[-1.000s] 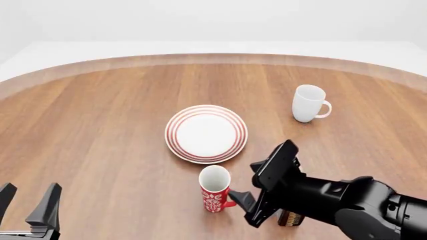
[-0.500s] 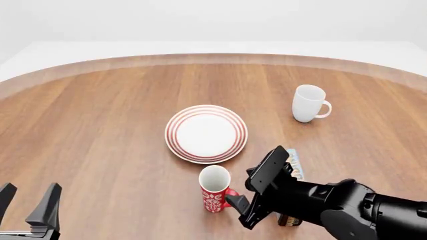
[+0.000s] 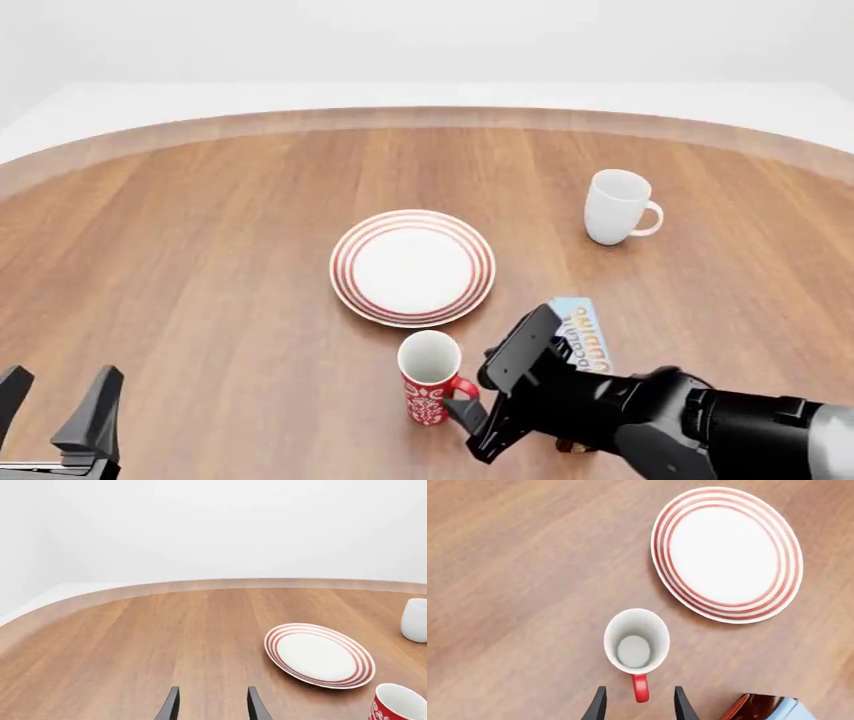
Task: Pick up the red mug and put it on the plate
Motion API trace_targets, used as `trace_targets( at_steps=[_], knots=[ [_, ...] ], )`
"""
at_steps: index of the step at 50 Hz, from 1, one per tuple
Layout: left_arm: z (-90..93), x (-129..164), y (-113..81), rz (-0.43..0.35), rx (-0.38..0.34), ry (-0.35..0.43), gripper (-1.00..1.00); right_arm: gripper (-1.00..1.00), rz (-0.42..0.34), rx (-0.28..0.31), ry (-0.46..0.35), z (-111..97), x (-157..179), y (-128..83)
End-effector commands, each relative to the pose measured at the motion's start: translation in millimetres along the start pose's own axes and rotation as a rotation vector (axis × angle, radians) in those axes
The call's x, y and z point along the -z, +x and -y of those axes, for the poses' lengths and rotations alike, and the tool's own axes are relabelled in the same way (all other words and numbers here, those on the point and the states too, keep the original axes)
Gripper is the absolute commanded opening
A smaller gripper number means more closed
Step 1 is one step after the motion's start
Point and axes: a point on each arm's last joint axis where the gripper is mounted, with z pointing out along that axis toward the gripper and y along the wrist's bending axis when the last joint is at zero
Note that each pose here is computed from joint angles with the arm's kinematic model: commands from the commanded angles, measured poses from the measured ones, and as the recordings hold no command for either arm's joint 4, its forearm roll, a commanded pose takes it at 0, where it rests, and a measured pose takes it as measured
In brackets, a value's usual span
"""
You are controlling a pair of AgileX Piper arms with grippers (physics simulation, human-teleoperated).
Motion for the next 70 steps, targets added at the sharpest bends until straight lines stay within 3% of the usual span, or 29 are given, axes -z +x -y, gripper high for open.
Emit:
trace_targets(
  at_steps=[1,35,55,56,70],
  knots=[
    [0.0,0,0.0,0.000,0.000,0.000,1.00,1.00,-0.013,-0.012,-0.002,-1,-11,5],
    [0.0,0,0.0,0.000,0.000,0.000,1.00,1.00,-0.045,-0.036,-0.022,-9,-28,29],
    [0.0,0,0.0,0.000,0.000,0.000,1.00,1.00,-0.039,-0.042,-0.023,-10,-34,28],
    [0.0,0,0.0,0.000,0.000,0.000,1.00,-1.00,-0.037,-0.041,-0.022,-9,-34,28],
    [0.0,0,0.0,0.000,0.000,0.000,1.00,-1.00,-0.016,-0.037,-0.015,-7,-29,26]
  ],
)
